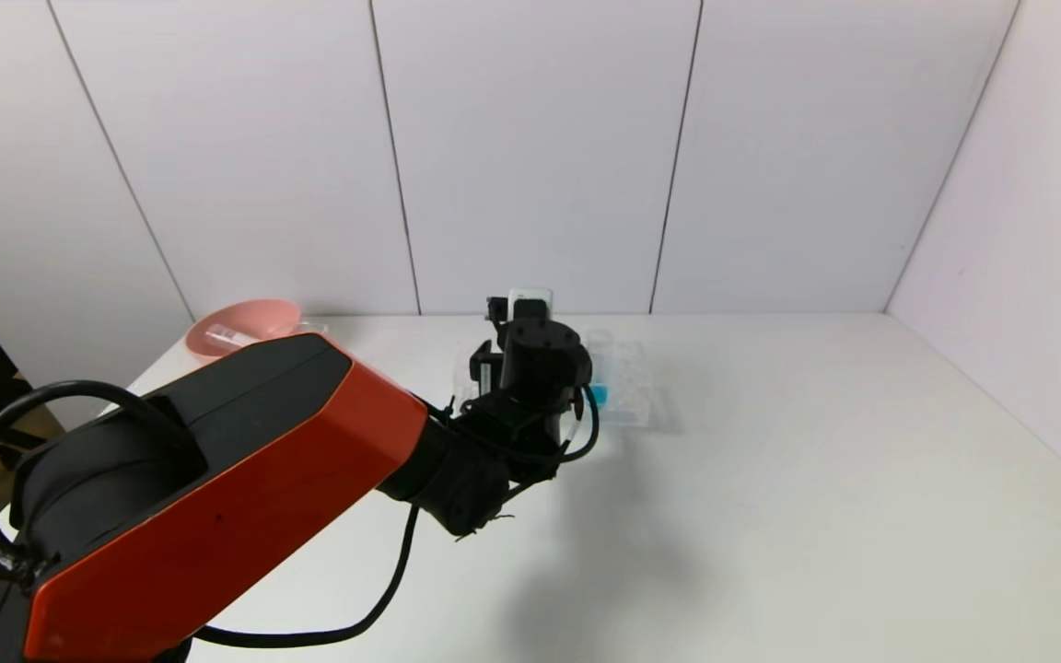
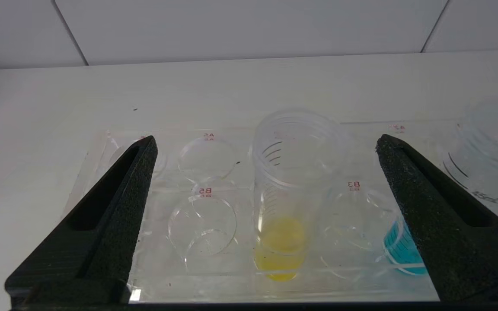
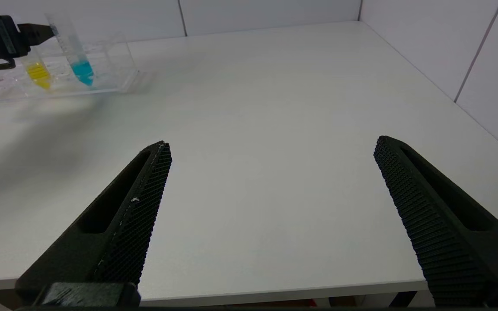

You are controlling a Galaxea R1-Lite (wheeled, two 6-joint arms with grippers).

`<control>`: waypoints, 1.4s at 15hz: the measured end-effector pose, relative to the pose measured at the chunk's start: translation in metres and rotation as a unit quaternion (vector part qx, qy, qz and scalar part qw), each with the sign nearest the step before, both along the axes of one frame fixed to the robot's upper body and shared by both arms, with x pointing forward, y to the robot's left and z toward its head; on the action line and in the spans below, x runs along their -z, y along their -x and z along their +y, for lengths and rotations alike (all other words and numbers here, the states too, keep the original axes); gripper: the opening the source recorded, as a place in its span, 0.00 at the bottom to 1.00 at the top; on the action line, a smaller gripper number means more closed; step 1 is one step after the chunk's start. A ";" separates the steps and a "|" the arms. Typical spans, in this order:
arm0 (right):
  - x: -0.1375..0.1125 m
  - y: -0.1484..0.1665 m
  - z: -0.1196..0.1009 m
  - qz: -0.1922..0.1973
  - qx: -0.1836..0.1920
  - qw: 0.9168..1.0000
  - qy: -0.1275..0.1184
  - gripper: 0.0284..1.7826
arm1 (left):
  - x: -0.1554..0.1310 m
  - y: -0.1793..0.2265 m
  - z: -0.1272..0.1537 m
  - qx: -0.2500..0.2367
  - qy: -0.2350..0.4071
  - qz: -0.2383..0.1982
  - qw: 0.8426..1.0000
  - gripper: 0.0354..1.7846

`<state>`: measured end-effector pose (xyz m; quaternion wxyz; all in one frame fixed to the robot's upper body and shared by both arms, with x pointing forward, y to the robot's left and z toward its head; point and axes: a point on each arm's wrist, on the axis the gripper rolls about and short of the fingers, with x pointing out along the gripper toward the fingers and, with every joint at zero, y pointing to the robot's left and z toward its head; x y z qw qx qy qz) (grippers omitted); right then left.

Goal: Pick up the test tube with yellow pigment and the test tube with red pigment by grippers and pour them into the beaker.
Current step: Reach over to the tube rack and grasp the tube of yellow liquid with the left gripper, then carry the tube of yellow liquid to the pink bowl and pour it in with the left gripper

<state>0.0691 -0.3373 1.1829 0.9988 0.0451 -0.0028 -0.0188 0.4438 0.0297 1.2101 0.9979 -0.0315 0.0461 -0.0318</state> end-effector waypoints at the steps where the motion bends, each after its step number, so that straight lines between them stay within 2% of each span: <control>1: 0.000 0.000 0.000 0.000 0.000 1.000 0.000 0.96 | 0.000 -0.001 -0.001 0.000 0.001 -0.002 1.000 0.99; 4: 0.000 0.000 0.000 0.000 0.000 1.000 0.000 0.96 | 0.000 -0.002 -0.002 0.000 0.002 -0.002 1.000 0.90; 6: 0.000 0.000 0.000 0.000 0.000 1.000 0.000 0.96 | 0.001 -0.002 -0.002 0.000 0.002 -0.003 1.000 0.77; 11: 0.000 0.000 0.000 0.000 0.000 1.000 0.000 0.96 | 0.001 -0.002 -0.002 0.001 0.003 -0.003 1.000 0.28; 13: 0.000 0.000 0.000 0.000 0.000 1.000 0.000 0.96 | 0.000 -0.002 -0.003 0.001 0.003 -0.003 1.000 0.24; 21: 0.000 0.000 0.000 0.000 0.000 1.000 0.000 0.96 | -0.008 -0.003 -0.004 0.001 -0.005 -0.014 1.000 0.25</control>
